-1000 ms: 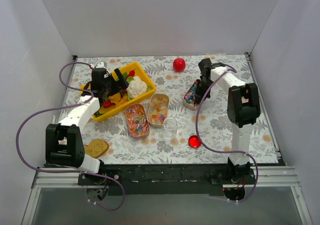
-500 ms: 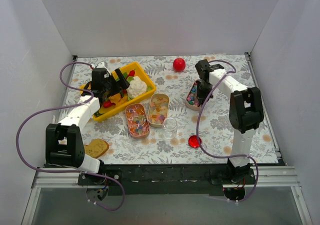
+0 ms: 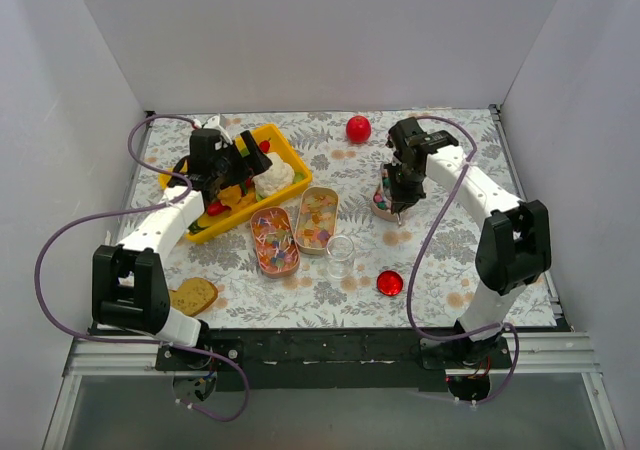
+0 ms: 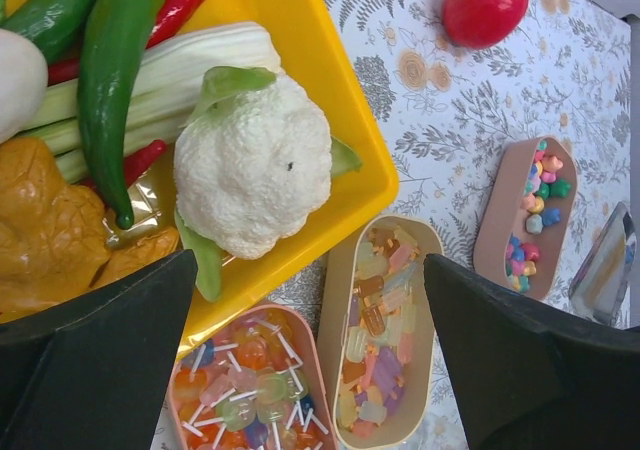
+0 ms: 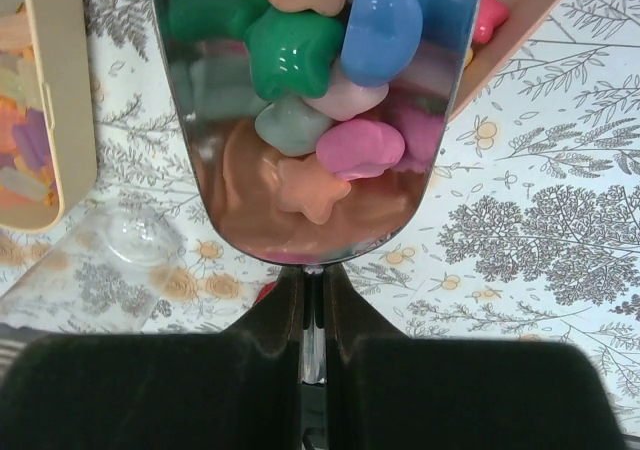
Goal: Pack the candies
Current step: Scoop the fake candies from the storage box, then place the fake candies in the packing bottle.
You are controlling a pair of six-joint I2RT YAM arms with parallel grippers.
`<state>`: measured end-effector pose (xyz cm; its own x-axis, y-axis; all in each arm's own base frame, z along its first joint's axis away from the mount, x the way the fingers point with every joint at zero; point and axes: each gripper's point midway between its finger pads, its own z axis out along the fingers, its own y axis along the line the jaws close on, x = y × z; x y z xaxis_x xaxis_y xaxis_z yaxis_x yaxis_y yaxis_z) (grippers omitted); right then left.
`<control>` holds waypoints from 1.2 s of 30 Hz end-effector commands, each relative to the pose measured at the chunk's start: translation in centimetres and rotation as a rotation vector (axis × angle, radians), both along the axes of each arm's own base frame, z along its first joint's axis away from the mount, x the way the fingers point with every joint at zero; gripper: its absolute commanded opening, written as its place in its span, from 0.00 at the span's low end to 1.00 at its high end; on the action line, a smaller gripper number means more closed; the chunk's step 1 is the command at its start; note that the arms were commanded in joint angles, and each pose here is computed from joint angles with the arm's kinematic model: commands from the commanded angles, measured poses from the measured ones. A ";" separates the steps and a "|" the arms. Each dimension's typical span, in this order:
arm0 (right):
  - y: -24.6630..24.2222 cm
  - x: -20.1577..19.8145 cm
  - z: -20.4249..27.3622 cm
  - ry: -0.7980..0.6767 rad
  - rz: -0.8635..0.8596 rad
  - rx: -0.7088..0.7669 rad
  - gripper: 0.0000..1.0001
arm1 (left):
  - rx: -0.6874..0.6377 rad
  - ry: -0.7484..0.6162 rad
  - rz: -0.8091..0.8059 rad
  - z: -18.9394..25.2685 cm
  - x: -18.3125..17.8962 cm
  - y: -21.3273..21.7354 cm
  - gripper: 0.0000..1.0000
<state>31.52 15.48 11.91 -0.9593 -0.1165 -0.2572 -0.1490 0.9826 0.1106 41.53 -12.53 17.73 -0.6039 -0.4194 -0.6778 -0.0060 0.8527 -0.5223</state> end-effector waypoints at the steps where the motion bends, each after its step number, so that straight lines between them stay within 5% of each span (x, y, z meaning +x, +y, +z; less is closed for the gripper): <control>1: 0.6 -1.8 2.5 -0.033 0.086 0.053 0.01 | 0.002 -0.042 -0.053 1.7 0.5 -1.3 0.98; 21: 3.4 -14.5 5.5 0.006 0.223 0.196 0.01 | -0.157 0.026 -0.224 3.0 -7.0 -6.3 0.98; 28: 5.8 -18.7 7.6 0.046 0.309 0.274 0.01 | -0.105 0.041 -0.340 1.5 -11.6 -8.9 0.98; 36: 8.1 -21.0 8.3 0.157 0.362 0.326 0.01 | -0.056 -0.148 -0.436 2.3 -17.4 -6.9 0.98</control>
